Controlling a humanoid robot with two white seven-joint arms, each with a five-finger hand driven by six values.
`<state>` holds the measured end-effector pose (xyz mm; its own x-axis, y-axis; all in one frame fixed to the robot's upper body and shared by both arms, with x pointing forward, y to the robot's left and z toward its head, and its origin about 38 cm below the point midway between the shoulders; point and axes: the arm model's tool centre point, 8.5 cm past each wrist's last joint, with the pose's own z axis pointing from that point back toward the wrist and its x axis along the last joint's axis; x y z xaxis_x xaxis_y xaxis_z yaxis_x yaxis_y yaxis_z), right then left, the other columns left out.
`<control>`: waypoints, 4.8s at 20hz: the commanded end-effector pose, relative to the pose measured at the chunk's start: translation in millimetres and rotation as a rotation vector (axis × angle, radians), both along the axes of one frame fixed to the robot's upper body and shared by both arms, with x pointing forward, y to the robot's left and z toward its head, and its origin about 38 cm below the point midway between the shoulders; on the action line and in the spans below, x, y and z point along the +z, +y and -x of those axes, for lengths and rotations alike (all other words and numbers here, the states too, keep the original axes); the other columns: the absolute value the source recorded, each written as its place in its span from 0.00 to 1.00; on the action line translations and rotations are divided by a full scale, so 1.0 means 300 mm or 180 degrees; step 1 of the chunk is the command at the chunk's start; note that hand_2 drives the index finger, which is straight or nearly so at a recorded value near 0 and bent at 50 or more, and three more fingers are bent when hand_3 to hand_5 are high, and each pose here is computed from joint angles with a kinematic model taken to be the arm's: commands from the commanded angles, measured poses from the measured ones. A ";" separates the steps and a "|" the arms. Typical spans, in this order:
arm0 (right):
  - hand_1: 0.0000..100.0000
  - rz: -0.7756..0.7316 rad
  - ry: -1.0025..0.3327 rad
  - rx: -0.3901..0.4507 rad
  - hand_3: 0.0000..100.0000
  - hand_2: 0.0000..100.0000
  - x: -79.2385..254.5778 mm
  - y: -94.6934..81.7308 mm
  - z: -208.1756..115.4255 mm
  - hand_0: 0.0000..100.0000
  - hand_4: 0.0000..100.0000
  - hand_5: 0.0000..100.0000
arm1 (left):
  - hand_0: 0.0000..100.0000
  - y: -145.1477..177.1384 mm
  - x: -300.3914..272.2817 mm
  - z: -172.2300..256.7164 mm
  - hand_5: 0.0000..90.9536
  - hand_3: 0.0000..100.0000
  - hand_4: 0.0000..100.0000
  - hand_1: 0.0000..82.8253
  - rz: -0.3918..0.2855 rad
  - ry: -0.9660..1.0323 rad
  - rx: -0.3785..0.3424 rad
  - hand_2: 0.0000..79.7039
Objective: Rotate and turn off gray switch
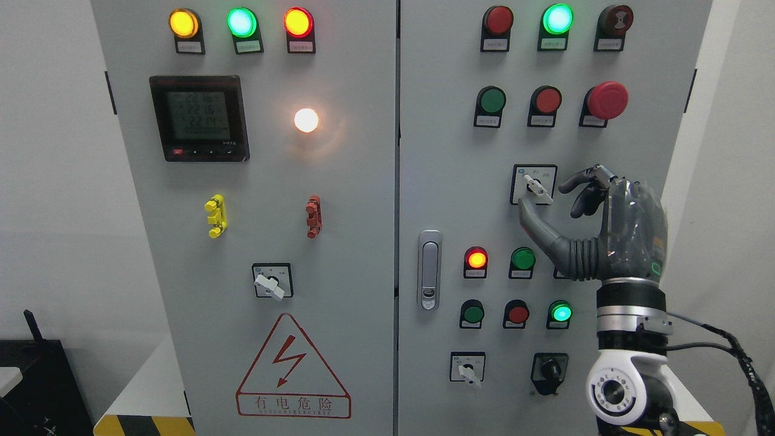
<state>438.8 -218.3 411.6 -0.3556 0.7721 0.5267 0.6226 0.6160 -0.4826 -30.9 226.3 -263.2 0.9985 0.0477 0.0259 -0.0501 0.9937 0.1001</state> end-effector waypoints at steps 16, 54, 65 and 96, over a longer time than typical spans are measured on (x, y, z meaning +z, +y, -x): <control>0.40 0.0088 -0.0001 0.0000 0.90 0.61 0.012 0.013 -0.022 0.09 0.87 1.00 | 0.12 0.000 0.002 0.016 0.00 0.00 0.00 0.47 0.0004 0.0042 -0.0005 0.00; 0.46 0.0103 0.0010 -0.0088 0.93 0.65 0.045 0.034 -0.023 0.12 0.87 1.00 | 0.12 0.000 0.002 0.016 0.00 0.00 0.00 0.47 -0.0001 0.0042 -0.0005 0.00; 0.46 0.0112 0.0031 -0.0101 0.93 0.65 0.036 0.033 -0.025 0.13 0.87 1.00 | 0.12 0.000 0.002 0.016 0.00 0.00 0.00 0.47 0.0004 0.0042 -0.0005 0.00; 0.49 0.0117 0.0052 -0.0177 0.96 0.68 0.037 0.029 -0.026 0.21 0.89 1.00 | 0.12 0.000 0.002 0.016 0.00 0.00 0.00 0.47 -0.0001 0.0042 -0.0005 0.00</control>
<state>446.5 -205.2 422.5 -0.3169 0.7942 0.5186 0.6375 0.5832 -0.5035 -31.0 226.5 -263.1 0.9985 0.0477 0.0259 -0.0501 0.9934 0.1029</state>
